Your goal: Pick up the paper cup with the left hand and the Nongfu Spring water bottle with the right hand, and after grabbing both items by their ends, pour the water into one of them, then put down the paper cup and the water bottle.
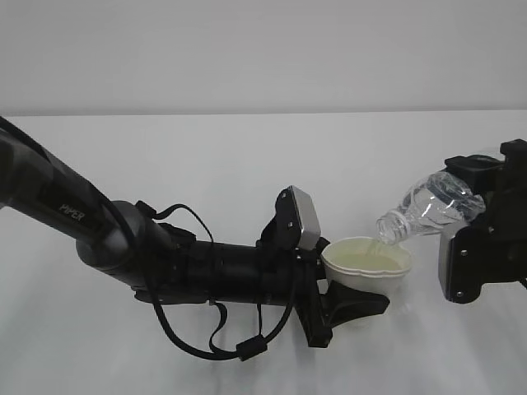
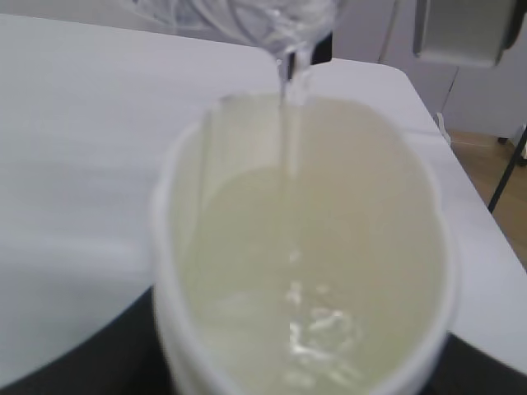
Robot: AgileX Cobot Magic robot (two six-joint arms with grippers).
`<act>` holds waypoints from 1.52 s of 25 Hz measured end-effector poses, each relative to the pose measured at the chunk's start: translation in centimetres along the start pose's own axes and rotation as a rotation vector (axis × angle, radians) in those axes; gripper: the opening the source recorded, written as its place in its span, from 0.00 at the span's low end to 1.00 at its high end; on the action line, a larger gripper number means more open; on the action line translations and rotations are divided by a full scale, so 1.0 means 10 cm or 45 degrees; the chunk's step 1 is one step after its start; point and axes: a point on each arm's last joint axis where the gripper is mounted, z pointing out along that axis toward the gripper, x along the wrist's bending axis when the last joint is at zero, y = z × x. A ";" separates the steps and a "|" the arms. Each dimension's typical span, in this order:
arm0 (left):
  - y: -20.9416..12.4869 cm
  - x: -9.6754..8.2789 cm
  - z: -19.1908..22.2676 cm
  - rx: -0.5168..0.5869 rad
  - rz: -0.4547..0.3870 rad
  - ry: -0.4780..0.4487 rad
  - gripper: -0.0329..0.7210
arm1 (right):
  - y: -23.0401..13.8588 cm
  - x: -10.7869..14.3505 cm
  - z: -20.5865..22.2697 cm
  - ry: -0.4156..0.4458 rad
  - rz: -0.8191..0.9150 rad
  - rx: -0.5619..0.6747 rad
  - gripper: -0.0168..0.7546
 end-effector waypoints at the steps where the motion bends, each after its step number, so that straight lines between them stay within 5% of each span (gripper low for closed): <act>1: 0.00 0.00 0.00 0.000 0.000 0.000 0.56 | 0.00 0.00 0.00 0.000 0.000 0.000 0.52; 38: -0.01 0.00 0.00 0.003 -0.004 0.003 0.56 | 0.01 0.00 0.00 -0.001 0.054 -0.006 0.52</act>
